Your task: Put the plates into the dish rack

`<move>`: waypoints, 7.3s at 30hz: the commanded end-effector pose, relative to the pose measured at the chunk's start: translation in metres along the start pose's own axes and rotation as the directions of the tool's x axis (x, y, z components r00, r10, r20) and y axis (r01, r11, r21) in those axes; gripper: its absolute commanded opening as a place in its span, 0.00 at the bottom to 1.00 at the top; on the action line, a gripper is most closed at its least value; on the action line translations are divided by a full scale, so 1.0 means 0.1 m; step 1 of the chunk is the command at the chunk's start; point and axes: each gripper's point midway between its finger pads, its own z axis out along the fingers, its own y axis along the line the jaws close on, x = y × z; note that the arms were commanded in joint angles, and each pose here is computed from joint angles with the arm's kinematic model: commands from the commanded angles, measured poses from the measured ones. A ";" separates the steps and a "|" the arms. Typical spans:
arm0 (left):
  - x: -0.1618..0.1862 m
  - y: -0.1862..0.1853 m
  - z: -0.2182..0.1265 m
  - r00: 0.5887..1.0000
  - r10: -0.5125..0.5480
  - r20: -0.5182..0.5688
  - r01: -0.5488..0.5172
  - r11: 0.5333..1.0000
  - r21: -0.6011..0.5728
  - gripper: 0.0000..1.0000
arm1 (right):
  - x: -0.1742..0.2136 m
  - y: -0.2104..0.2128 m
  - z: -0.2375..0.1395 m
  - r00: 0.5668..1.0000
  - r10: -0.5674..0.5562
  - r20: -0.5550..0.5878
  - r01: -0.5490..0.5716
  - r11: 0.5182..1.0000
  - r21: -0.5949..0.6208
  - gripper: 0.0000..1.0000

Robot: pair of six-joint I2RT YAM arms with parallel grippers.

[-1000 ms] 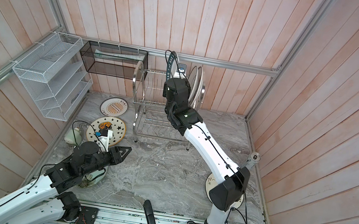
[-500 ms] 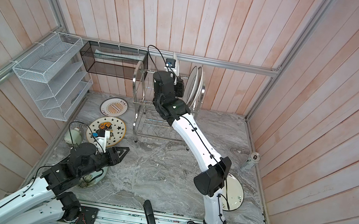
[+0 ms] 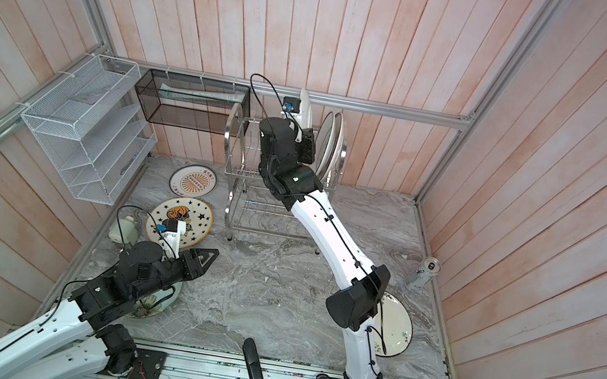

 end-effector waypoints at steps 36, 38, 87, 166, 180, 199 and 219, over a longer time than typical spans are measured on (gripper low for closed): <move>0.00 0.07 0.00 0.999 0.032 0.014 -0.032 0.999 -0.025 0.50 | 0.49 -0.05 0.20 0.990 0.037 -0.136 -0.042 0.999 -0.031 0.09; 0.00 0.07 0.00 0.999 0.032 0.016 -0.032 0.999 -0.026 0.50 | 0.48 -0.07 0.20 0.990 0.035 -0.134 -0.039 0.999 -0.029 0.10; -0.08 -0.12 0.11 0.999 0.035 0.001 -0.035 0.999 0.011 0.51 | -0.19 -1.39 -1.13 0.930 0.362 0.070 -0.238 0.734 -0.636 0.67; -0.26 0.17 -0.07 0.994 -0.004 0.109 0.021 0.988 -0.155 0.50 | 3.36 -0.66 0.22 0.843 0.155 -0.515 -0.457 0.711 -0.534 0.13; -0.27 0.16 -0.07 0.994 -0.008 0.113 0.025 0.988 -0.151 0.50 | 3.23 -0.87 0.48 0.840 0.204 -0.503 -0.482 0.706 -0.518 0.09; -0.22 0.18 -0.07 0.993 -0.025 0.114 0.040 0.990 -0.135 0.50 | 3.18 -0.87 0.87 0.814 0.217 -0.539 -0.539 0.625 -0.564 0.10; -0.22 0.17 -0.03 0.993 -0.020 0.113 0.034 0.991 -0.126 0.50 | 3.09 -0.83 0.64 0.838 0.188 -0.512 -0.520 0.562 -0.643 0.32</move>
